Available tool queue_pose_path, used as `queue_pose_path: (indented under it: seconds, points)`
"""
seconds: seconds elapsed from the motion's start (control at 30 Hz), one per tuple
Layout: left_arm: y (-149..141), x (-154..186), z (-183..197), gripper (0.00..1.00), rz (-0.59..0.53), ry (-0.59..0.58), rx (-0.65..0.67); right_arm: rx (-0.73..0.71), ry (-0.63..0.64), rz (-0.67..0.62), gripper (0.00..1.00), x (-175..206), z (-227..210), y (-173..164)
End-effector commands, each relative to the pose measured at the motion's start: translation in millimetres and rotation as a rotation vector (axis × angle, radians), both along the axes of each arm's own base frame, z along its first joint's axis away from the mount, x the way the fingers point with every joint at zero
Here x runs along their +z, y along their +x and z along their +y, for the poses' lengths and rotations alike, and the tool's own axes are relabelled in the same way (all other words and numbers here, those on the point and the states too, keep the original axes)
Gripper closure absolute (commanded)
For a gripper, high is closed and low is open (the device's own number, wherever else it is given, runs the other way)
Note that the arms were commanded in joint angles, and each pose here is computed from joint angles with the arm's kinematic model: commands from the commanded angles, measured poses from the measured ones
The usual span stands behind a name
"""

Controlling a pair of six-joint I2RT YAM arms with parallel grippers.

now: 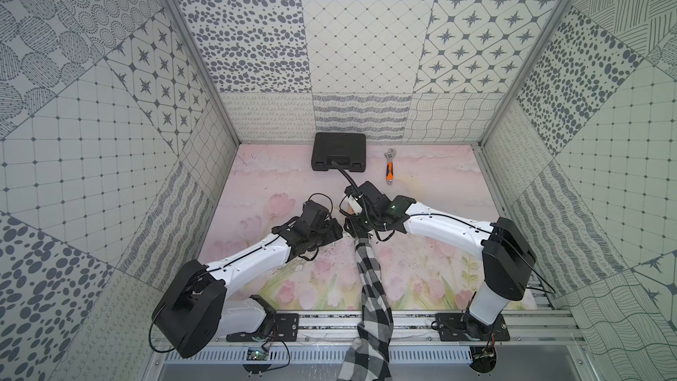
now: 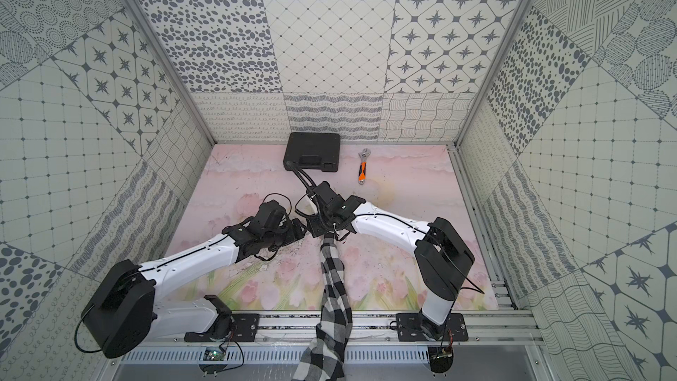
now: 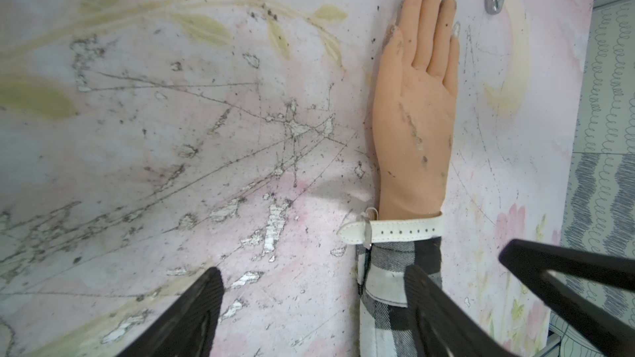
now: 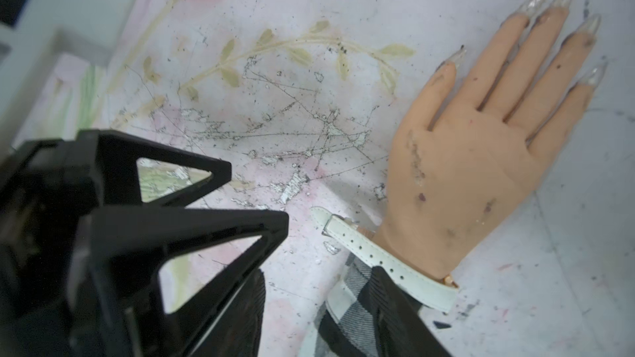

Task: Take off the watch
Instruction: Untie the watch from the hand, then take off the watch from the hand.

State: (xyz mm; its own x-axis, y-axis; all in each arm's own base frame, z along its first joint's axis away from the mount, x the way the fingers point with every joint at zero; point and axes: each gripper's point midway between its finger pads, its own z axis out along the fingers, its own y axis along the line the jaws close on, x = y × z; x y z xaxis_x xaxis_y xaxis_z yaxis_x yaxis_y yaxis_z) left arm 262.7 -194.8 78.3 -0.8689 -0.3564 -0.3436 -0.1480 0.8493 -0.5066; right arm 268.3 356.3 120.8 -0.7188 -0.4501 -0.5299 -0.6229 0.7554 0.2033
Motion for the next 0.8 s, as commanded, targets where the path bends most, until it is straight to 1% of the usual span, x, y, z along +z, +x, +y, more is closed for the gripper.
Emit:
queue_pose_path:
  seconds: [0.0,0.2,0.37,0.6,0.77]
  points:
    - [1.8,-5.6,12.5,0.15,0.057,-0.023,0.068,0.158,-0.138,-0.162,0.52,-12.7,-4.8,1.9]
    - [7.4,-7.9,32.7,0.14,0.089,-0.036,0.138,0.216,-0.205,-0.234,0.54,-24.7,-0.9,3.3]
    - [11.5,-9.4,42.8,0.14,0.100,-0.068,0.180,0.264,-0.294,-0.289,0.54,-34.9,3.0,4.0]
    - [10.3,-13.3,45.8,0.14,0.114,-0.077,0.191,0.284,-0.365,-0.307,0.54,-47.2,1.0,9.1]
    - [9.7,-15.1,45.0,0.14,0.119,-0.086,0.194,0.283,-0.414,-0.324,0.57,-52.3,-4.9,13.5]
